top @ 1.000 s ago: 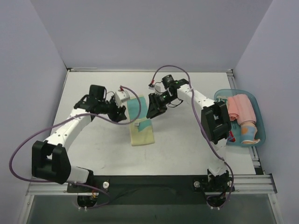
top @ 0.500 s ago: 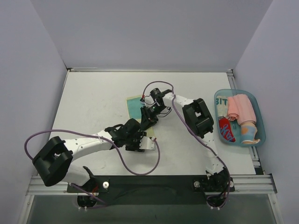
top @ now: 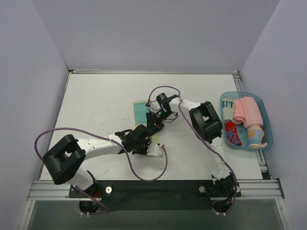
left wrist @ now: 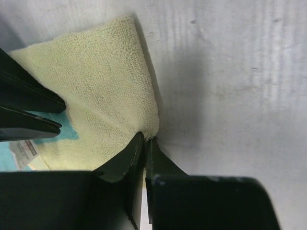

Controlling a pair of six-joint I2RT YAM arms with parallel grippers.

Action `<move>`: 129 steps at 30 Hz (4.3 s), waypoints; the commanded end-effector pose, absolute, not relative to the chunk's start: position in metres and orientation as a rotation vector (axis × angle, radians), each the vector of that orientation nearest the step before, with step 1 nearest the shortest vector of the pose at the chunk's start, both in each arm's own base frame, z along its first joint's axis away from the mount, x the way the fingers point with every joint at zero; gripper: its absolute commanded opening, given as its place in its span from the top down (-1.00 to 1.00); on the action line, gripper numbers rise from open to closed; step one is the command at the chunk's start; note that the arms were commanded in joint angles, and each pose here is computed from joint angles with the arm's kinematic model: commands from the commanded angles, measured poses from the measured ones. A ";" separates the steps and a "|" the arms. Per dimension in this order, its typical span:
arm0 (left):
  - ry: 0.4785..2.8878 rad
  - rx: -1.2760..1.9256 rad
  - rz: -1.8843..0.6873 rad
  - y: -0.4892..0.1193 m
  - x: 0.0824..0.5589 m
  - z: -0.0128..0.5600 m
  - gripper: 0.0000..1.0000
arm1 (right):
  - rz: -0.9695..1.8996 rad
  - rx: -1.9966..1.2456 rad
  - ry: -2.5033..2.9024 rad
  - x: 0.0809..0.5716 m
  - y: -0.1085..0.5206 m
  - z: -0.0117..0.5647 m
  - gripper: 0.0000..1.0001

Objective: Roll the towels
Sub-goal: Roll the towel

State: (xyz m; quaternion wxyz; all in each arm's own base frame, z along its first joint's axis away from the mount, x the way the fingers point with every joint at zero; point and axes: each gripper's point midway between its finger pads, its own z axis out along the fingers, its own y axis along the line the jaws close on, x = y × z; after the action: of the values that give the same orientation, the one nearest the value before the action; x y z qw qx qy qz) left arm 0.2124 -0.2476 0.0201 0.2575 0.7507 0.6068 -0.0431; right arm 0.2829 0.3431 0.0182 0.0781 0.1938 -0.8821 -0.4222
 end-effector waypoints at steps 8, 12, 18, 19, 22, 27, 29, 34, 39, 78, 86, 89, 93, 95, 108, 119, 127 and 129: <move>1.833 2.073 -0.655 -0.241 0.137 0.042 1.00 | -1.265 0.748 -2.797 0.296 0.327 0.068 0.45; 1.898 1.996 -0.808 -0.248 0.136 0.060 1.00 | -1.231 0.776 -2.827 0.305 0.327 0.061 0.44; 1.998 1.848 -1.019 -0.255 0.145 0.083 1.00 | -1.148 0.810 -2.773 0.284 0.329 0.030 0.47; 2.008 1.822 -1.032 -0.256 0.150 0.087 1.00 | -1.142 0.811 -2.764 0.281 0.330 0.027 0.47; 2.055 1.747 -1.062 -0.255 0.167 0.091 1.00 | -1.104 0.836 -2.744 0.271 0.330 0.016 0.48; 2.099 1.636 -1.061 -0.251 0.204 0.100 1.00 | -1.068 0.859 -2.719 0.259 0.328 0.006 0.49; 2.114 1.601 -1.048 -0.249 0.221 0.100 1.00 | -1.073 0.876 -2.719 0.259 0.328 0.008 0.49; 2.165 1.566 -1.029 -0.248 0.243 0.088 1.00 | -1.092 0.926 -2.725 0.264 0.330 0.019 0.49; 2.200 1.527 -1.014 -0.246 0.260 0.077 0.99 | -1.108 0.933 -2.752 0.275 0.329 0.034 0.34; 2.256 1.463 -1.056 -0.264 0.308 0.048 0.81 | -1.150 0.574 -2.778 0.312 0.299 0.017 0.58; 2.314 1.415 -1.107 -0.262 0.306 0.032 0.79 | -1.218 0.527 -2.842 0.331 0.283 0.047 0.12; 2.342 1.388 -1.132 -0.258 0.302 0.029 0.79 | -1.284 0.507 -2.863 0.336 0.272 0.070 0.02; 2.366 1.344 -1.166 -0.255 0.302 0.028 0.78 | -1.365 0.497 -2.815 0.319 0.265 0.085 -0.01; 2.374 1.330 -1.182 -0.255 0.300 0.029 0.78 | -1.397 0.501 -2.776 0.310 0.267 0.087 -0.03; 2.429 1.233 -1.239 -0.248 0.305 0.021 0.71 | -1.442 0.501 -2.605 0.273 0.295 0.059 -0.13; 2.327 1.251 -1.251 -0.223 0.294 0.040 -0.06 | -1.193 0.384 -2.685 0.272 0.287 0.011 1.00; 2.333 1.268 -1.010 -0.177 0.303 0.046 -0.08 | -1.205 0.450 -2.699 0.271 0.293 0.024 1.00; 2.352 1.319 -0.903 -0.161 0.301 0.039 -0.06 | -1.204 0.487 -2.700 0.268 0.296 0.027 1.00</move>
State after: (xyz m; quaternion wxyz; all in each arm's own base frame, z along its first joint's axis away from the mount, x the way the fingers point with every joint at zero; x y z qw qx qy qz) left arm 0.2965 -0.1822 0.0399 0.1279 0.4154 0.8184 -0.3759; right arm 0.2674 0.2953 0.0164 0.0973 0.1327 -0.8883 -0.4287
